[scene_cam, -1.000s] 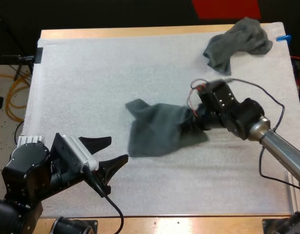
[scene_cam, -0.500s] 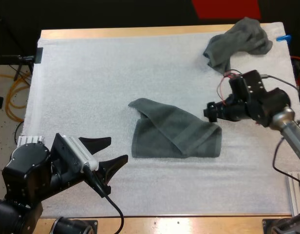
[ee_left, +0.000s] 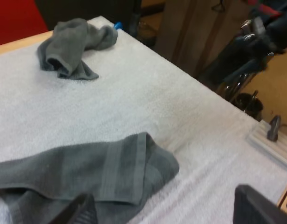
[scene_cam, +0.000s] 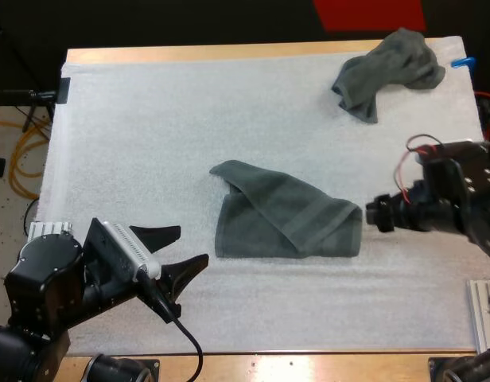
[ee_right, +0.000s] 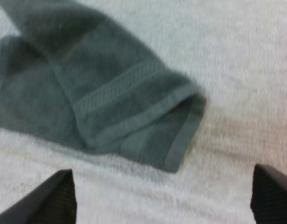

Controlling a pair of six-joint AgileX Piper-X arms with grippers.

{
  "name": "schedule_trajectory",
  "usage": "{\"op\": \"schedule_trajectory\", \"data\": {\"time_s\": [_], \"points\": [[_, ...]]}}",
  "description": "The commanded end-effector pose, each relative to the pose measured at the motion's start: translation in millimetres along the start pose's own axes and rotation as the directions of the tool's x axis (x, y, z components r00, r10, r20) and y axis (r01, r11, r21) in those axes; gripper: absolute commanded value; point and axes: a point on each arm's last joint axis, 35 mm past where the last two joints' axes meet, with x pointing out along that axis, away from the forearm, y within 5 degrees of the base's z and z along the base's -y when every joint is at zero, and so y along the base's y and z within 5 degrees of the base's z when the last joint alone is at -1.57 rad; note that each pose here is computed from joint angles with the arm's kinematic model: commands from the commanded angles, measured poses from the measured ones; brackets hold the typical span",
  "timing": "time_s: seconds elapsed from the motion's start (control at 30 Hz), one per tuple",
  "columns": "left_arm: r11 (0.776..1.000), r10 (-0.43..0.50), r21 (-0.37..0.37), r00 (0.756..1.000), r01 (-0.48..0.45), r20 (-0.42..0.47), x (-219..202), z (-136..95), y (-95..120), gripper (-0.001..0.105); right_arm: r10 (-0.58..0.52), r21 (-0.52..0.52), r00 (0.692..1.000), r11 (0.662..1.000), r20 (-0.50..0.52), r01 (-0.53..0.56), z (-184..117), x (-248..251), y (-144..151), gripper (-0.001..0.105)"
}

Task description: Pick towel from pile fold and stack

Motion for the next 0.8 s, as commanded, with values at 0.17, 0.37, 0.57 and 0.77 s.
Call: {"op": "schedule_trajectory", "data": {"time_s": [0.17,0.37,0.57,0.77], "points": [[0.999,0.040,-0.015,0.999,-0.040,-0.022,-3,-4,0,0.060,0.040,0.028,0.998,0.999,-0.040,-0.039,-24,-7,3,0.072],[0.999,0.047,-0.016,0.999,-0.047,-0.022,-3,-4,0,0.060,0.083,0.098,0.988,0.993,-0.132,-0.071,-58,27,4,0.072],[0.998,0.054,-0.015,0.998,-0.055,-0.021,-3,-4,0,0.060,0.085,0.139,0.994,0.988,-0.073,-0.074,-73,72,1,0.072],[0.998,0.055,-0.017,0.998,-0.055,-0.024,-3,-4,0,0.060,0.088,0.206,0.995,0.976,-0.046,-0.076,-73,104,-1,0.072]]}}
